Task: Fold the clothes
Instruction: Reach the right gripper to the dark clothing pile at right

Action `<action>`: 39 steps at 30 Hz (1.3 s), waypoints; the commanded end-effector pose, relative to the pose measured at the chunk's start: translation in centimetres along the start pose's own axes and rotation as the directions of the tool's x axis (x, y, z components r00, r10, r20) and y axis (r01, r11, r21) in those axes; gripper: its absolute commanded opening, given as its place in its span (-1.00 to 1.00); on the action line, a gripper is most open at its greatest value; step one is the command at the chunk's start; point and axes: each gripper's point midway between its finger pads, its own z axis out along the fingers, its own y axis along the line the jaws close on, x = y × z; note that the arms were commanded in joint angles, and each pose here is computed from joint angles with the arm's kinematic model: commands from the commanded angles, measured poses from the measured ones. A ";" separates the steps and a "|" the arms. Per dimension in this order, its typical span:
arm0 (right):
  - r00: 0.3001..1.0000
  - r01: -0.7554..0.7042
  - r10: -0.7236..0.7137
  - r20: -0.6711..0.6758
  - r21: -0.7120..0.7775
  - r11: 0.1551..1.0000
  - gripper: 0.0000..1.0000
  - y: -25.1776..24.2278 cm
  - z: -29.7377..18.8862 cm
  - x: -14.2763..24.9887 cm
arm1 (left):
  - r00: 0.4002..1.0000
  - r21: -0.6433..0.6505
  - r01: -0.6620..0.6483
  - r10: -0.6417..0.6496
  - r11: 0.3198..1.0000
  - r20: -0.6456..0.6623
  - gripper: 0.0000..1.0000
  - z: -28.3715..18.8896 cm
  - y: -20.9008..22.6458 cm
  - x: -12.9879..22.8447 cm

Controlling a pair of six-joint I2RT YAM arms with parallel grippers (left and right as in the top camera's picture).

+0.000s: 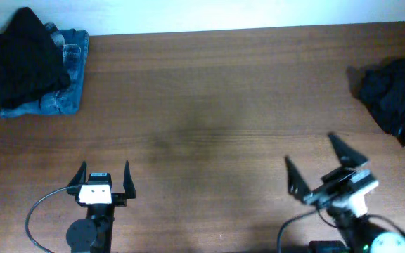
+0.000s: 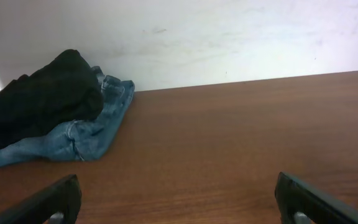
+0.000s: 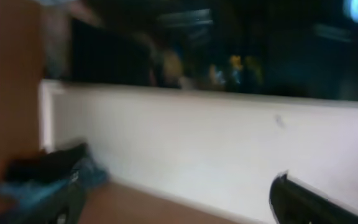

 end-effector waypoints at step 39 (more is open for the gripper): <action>0.486 0.068 0.778 -0.398 0.905 0.420 0.97 -41.7 -10.6 18.0 | 1.000 0.006 -0.012 0.012 1.000 0.002 0.98 0.0 -0.1 0.0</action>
